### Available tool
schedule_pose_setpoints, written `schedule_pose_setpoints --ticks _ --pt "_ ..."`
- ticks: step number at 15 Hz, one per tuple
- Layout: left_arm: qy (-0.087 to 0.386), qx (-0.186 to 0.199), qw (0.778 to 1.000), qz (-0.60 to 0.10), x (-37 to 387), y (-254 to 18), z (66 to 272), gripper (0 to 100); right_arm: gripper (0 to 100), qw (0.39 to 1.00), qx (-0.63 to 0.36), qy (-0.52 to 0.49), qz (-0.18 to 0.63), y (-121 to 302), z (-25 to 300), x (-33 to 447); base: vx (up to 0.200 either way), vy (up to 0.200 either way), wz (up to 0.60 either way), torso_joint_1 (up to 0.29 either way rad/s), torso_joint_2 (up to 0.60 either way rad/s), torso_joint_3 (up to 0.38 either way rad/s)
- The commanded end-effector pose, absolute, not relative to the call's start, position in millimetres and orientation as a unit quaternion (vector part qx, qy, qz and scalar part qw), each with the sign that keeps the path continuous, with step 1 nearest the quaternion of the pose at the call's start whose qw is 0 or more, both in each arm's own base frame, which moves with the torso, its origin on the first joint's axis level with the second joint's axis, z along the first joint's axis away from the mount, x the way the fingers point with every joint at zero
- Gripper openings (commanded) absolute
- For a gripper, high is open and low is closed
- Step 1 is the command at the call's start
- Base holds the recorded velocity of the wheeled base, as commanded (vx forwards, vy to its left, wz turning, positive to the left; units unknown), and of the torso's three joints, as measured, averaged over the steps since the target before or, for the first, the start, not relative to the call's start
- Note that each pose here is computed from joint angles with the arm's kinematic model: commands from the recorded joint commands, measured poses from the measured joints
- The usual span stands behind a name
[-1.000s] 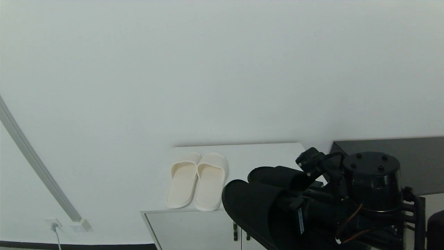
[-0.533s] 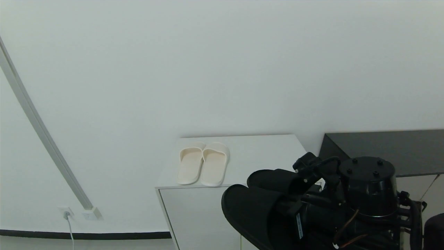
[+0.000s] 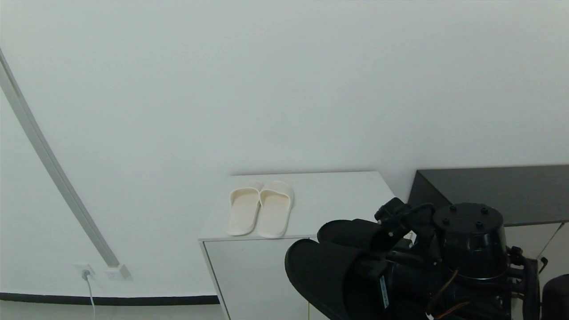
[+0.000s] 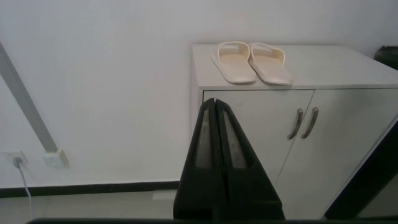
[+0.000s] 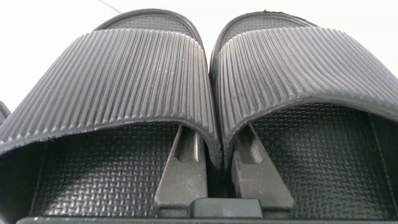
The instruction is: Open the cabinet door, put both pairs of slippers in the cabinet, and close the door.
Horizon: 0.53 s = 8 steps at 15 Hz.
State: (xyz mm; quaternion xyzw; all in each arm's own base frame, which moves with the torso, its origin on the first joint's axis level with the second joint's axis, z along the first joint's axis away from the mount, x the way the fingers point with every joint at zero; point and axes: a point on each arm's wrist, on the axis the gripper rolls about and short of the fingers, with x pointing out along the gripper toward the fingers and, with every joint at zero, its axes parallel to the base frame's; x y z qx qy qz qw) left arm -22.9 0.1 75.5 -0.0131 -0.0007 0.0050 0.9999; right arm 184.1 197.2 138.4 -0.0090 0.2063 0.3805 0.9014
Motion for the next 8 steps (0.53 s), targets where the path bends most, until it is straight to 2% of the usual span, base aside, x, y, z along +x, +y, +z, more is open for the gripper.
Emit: schedule_pose_setpoints --ticks 1,6,7,8 --pt "0.0 -0.013 1.0 0.006 -22.8 0.1 75.5 0 0 0.9 -0.011 0.21 0.381 196.9 136.1 183.7 0.0 0.0 0.0 0.0 0.0 0.0" --pt "0.0 -0.014 1.0 0.005 -22.9 0.1 75.7 0 0 0.902 -0.008 0.204 0.38 194.5 134.2 181.6 0.0 0.0 0.0 0.0 0.0 0.0" --pt "0.0 -0.014 1.0 0.005 -22.9 0.1 75.7 100 0 0.902 -0.008 0.203 0.38 194.6 134.0 181.7 0.0 0.0 0.0 0.0 0.0 0.0" --pt "0.0 -0.014 1.0 0.005 -22.9 0.1 75.7 100 0 0.903 -0.008 0.202 0.38 194.3 134.1 181.4 0.0 0.0 0.0 0.0 0.0 0.0"
